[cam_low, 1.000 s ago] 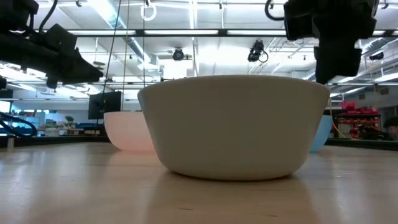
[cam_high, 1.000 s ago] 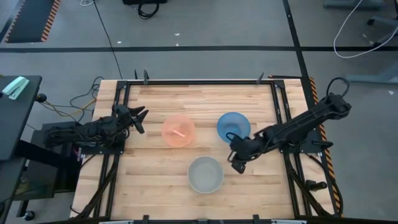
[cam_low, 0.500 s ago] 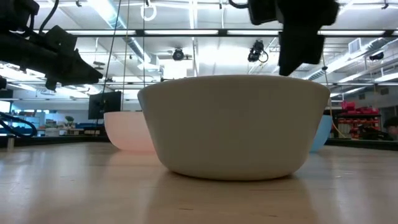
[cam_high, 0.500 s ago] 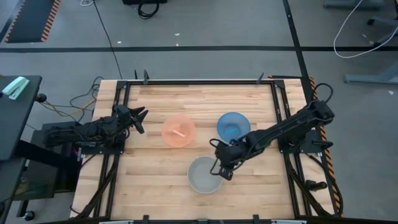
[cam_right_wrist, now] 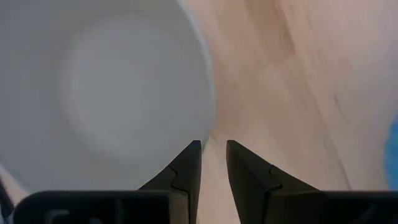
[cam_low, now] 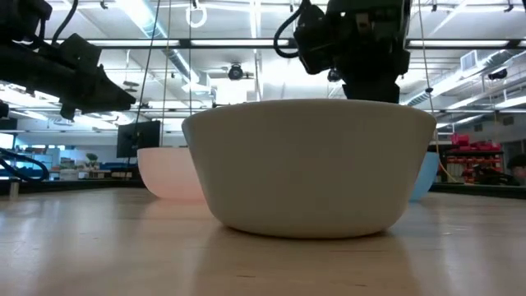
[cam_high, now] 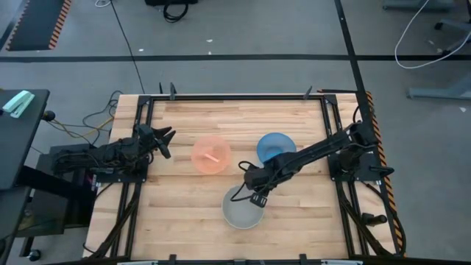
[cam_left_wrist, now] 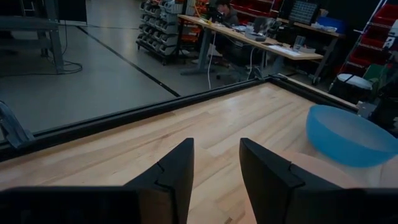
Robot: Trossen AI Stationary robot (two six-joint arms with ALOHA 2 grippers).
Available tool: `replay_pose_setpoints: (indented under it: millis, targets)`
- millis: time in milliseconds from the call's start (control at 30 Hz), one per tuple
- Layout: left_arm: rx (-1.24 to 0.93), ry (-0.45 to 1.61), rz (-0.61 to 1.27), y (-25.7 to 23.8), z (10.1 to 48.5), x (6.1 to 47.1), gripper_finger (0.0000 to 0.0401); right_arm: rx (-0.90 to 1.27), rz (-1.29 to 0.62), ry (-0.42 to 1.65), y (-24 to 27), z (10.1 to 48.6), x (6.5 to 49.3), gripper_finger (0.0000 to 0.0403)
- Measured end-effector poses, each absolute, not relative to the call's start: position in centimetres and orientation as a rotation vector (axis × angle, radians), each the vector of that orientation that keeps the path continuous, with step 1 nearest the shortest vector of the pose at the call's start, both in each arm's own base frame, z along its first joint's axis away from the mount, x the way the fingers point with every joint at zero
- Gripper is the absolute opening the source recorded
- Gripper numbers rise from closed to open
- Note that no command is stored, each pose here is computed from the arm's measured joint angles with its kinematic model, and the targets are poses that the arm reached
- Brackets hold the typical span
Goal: Nest bowls inside each other
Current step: Stack the gray bowl on top of the blue bowl
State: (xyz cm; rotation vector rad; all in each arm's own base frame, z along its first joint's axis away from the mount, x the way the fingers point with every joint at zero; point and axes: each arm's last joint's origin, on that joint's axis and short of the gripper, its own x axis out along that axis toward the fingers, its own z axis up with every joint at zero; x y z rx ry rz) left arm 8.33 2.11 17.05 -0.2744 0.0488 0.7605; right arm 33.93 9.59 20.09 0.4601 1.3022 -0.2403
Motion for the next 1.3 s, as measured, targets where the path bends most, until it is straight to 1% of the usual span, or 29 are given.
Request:
replay_pose_setpoints:
  millis: [167,467,667,833,967,1133,1200,1300]
  targets:
    - [-0.272,0.058,0.76,2.1,17.0,8.4,0.0141,0.461,-0.243,1.321,9.7,19.7,34.0,0.0083]
    - [-0.269,0.105,0.77,2.1,16.6,8.7,0.0135,0.454,-0.245,1.33,9.8,19.0,34.2,0.0083]
    - [-0.257,0.152,0.776,2.1,16.2,9.1,0.0141,0.449,-0.254,1.365,9.9,17.8,34.5,0.0083]
    - [-0.254,0.174,0.782,2.1,16.0,9.2,0.0135,0.424,-0.247,1.396,9.9,16.8,34.6,0.0082]
    - [-0.253,0.176,0.782,2.1,16.0,9.2,0.0134,0.407,-0.234,1.376,9.9,17.2,34.7,0.0063]
    - [-0.255,0.174,0.782,2.1,16.0,9.2,0.0136,0.388,-0.194,1.357,9.7,17.6,34.8,0.0013]
    - [-0.256,0.171,0.782,2.1,16.0,9.2,0.0133,0.382,-0.185,1.351,9.7,17.7,34.9,0.001]
    - [-0.267,0.166,0.783,2.1,16.0,9.2,0.0128,0.372,-0.18,1.353,9.5,17.6,34.9,0.0014]
